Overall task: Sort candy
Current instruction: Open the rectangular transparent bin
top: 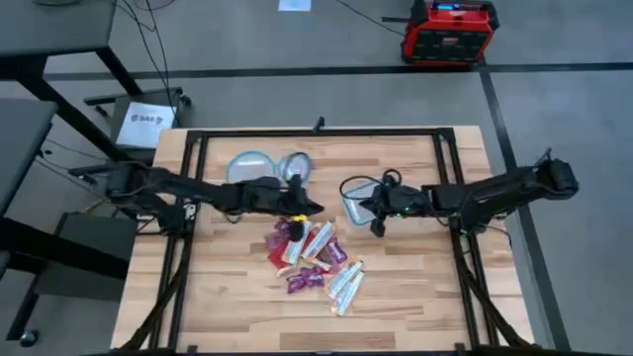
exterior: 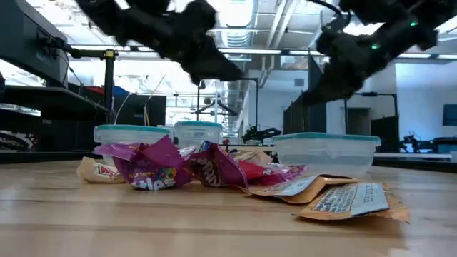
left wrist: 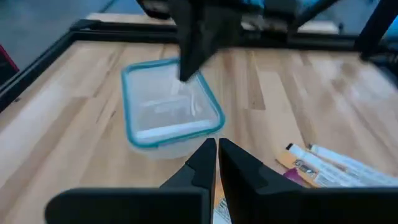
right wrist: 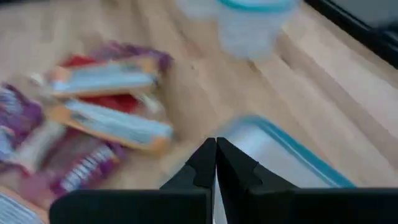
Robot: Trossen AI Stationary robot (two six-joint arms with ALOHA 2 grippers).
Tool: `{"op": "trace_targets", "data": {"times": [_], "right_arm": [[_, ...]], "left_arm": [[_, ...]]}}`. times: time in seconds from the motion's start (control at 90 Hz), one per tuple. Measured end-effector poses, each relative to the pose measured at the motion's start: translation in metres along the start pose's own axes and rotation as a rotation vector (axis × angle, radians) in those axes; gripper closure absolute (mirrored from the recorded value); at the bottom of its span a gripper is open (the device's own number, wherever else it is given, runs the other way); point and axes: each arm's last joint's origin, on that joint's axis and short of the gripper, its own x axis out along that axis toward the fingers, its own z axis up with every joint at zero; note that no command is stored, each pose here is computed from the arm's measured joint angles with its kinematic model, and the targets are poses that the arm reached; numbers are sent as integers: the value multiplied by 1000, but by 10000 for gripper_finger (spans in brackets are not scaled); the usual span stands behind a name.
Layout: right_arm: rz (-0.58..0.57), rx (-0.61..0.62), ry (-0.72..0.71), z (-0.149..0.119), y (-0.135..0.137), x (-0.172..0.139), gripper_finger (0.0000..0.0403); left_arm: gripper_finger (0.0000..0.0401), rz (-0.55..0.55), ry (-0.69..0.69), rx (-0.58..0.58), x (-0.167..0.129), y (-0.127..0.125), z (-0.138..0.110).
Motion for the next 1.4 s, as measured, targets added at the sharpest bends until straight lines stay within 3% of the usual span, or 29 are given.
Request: {"op": "trace_targets", "data": {"times": [0.2,0.389,0.578,0.733,1.089,1.4], "right_arm": [[-70,24,36,-7,-6,-27,403],[-60,65,32,-31,-10,-20,403],[-36,175,-27,-64,-16,-10,403],[-34,182,-32,-76,-18,-6,403],[-3,198,-8,-82,-9,-2,403],[72,226,-36,-83,3,-3,403]], "left_arm": [[395,-20,48,65,41,5,8],[395,-93,79,13,67,11,-4],[395,-83,71,-1,74,16,-12],[395,-112,128,27,82,15,-31],[395,-122,225,43,83,17,-44],[395,-47,235,106,83,29,-43]]}}
